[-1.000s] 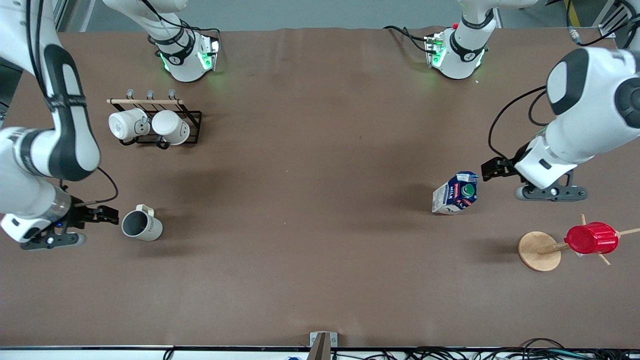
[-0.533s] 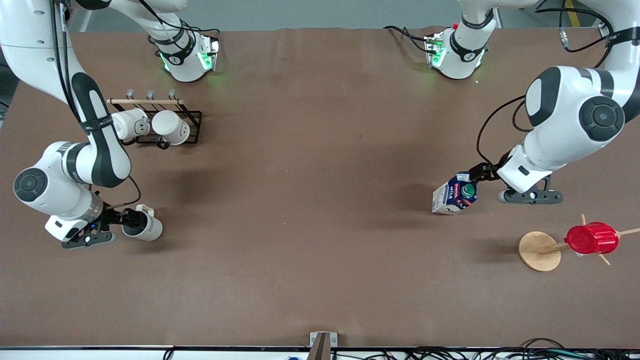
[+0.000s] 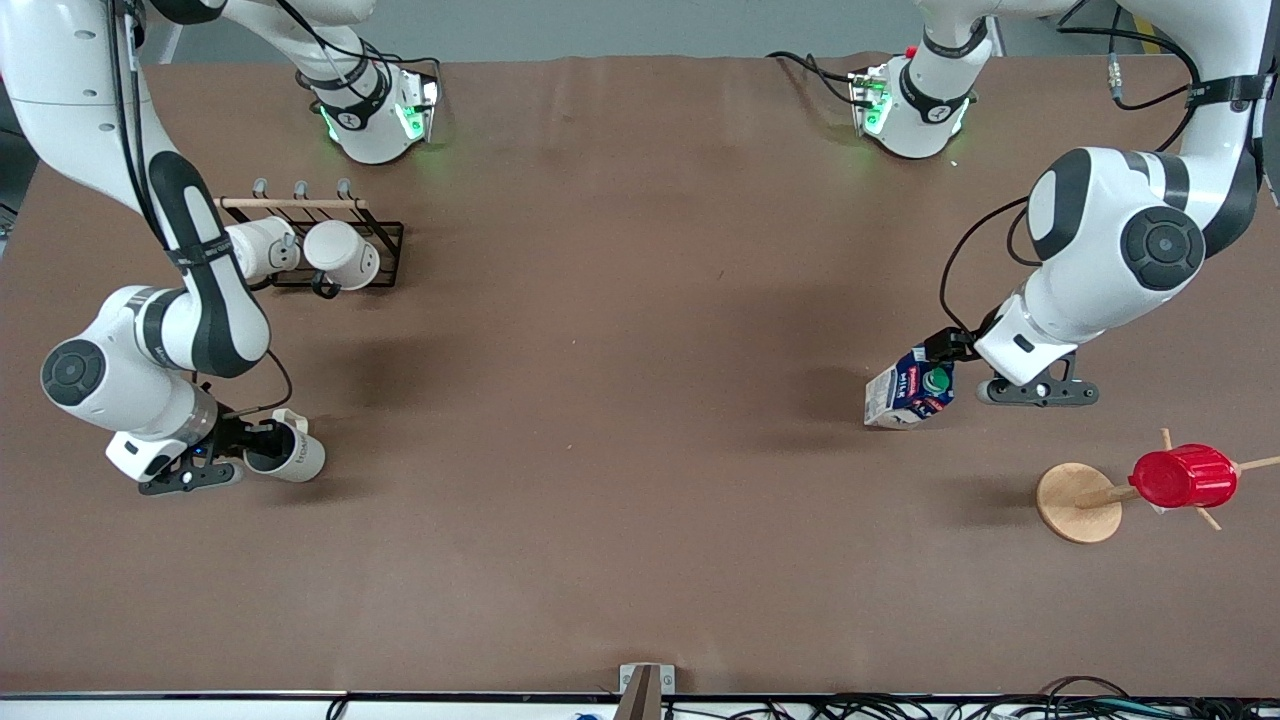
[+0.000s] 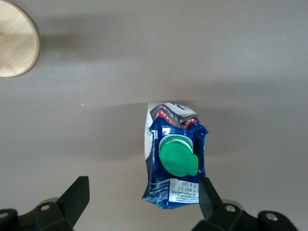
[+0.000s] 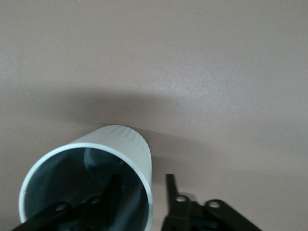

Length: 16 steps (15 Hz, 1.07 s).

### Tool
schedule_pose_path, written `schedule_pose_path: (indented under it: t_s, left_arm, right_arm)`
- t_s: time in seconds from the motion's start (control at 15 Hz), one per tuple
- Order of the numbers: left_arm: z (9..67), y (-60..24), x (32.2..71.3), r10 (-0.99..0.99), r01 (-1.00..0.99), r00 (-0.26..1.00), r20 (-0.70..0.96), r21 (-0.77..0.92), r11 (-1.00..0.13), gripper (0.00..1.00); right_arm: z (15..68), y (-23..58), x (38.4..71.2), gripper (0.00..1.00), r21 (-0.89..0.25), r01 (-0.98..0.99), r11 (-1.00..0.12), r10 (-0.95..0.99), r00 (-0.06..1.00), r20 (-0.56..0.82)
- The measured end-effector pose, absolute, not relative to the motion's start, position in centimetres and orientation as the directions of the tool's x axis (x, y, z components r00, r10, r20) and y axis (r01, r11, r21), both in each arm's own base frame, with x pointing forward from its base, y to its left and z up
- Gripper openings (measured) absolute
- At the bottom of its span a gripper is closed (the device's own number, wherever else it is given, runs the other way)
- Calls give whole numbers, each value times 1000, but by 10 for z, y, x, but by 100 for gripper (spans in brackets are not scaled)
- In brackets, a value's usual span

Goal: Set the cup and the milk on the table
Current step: 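Move the mug with the right gripper while the left gripper lifts the milk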

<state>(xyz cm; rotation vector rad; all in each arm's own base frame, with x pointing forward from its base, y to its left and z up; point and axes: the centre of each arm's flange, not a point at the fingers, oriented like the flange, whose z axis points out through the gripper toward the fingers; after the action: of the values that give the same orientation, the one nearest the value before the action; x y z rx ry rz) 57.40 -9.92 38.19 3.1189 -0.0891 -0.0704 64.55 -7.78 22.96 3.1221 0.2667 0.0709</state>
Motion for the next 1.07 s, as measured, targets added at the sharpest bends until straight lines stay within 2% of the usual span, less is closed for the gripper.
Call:
schedule_pose_path:
  t_s: [0.2, 0.27, 0.53, 0.87, 1.07]
  left_arm:
    - [376, -103, 575, -63, -62, 997, -34, 24, -998, 100]
    - [373, -105, 576, -64, -64, 997, -32, 25, -998, 100]
    - [363, -110, 577, -70, -69, 997, -40, 27, -997, 100]
    - [354, -114, 575, -76, -74, 996, -55, 27, -997, 100]
    - [349, -114, 573, -76, -75, 995, -63, 26, -997, 99]
  right_arm:
    - [234, -78, 649, 8, 9, 164, -986, 164, 985, 57]
    - [237, -77, 651, 4, 8, 165, -986, 165, 985, 59]
    - [265, -43, 663, 5, -47, 174, -984, 174, 985, -1]
    - [317, 106, 660, 5, -140, 0, -990, 3, 1000, -21]
    - [330, 202, 643, 5, -108, -96, -989, -95, 995, -12]
